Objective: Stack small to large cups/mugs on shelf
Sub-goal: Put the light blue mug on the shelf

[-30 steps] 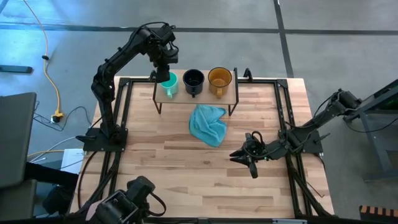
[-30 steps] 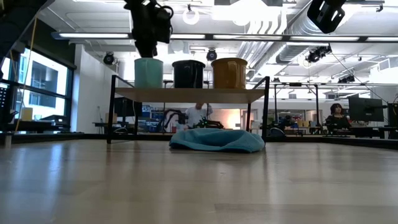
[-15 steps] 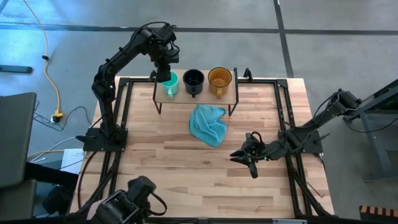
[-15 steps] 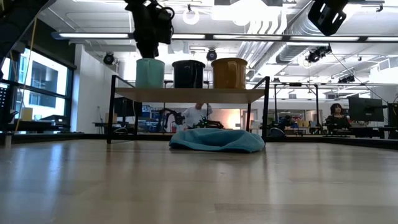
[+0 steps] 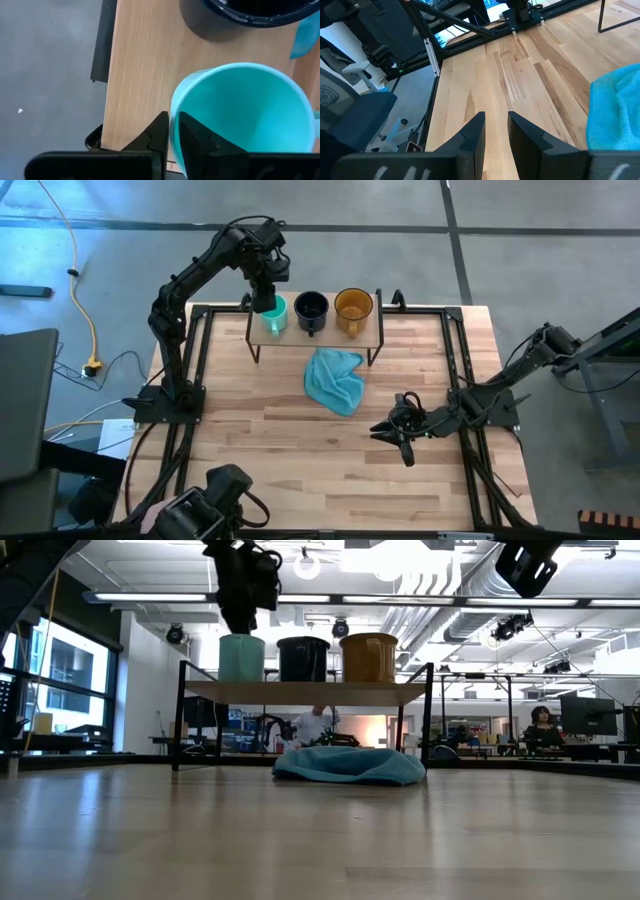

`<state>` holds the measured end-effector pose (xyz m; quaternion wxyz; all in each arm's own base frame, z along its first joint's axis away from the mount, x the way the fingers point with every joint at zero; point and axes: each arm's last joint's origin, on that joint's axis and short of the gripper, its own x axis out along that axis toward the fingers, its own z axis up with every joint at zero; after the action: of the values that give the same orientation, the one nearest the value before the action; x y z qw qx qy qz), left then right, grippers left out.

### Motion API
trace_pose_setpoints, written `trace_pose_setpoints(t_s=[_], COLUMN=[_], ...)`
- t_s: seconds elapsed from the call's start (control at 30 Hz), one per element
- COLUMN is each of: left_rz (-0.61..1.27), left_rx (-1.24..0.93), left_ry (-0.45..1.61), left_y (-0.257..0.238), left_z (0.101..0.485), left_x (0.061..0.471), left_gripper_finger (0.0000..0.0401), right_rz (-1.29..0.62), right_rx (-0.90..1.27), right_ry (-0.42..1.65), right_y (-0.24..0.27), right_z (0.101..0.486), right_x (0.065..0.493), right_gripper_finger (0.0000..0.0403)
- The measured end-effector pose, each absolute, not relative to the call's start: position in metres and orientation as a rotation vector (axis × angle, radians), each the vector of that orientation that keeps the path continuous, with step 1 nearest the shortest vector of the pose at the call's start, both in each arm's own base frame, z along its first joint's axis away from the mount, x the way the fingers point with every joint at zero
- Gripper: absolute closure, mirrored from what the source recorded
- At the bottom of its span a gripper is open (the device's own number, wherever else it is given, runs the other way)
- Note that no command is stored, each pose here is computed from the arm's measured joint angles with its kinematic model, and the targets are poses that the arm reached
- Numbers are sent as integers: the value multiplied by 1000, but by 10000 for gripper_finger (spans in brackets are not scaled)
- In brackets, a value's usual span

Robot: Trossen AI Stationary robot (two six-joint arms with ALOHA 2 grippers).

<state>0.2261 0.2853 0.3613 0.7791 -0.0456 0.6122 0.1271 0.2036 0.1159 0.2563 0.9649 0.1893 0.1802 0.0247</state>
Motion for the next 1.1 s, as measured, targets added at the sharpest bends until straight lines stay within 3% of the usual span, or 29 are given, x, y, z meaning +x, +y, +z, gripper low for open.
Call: trace_pose_setpoints(t_s=[1.1], left_rz=[310], left_rx=[-86], left_ry=[1344], left_y=[283], left_z=[361], left_x=[230], left_gripper_finger=[368], right_rz=[50], right_rx=[383], right_ry=[365], right_y=[116], right_z=[256], right_x=[204], right_gripper_finger=[330])
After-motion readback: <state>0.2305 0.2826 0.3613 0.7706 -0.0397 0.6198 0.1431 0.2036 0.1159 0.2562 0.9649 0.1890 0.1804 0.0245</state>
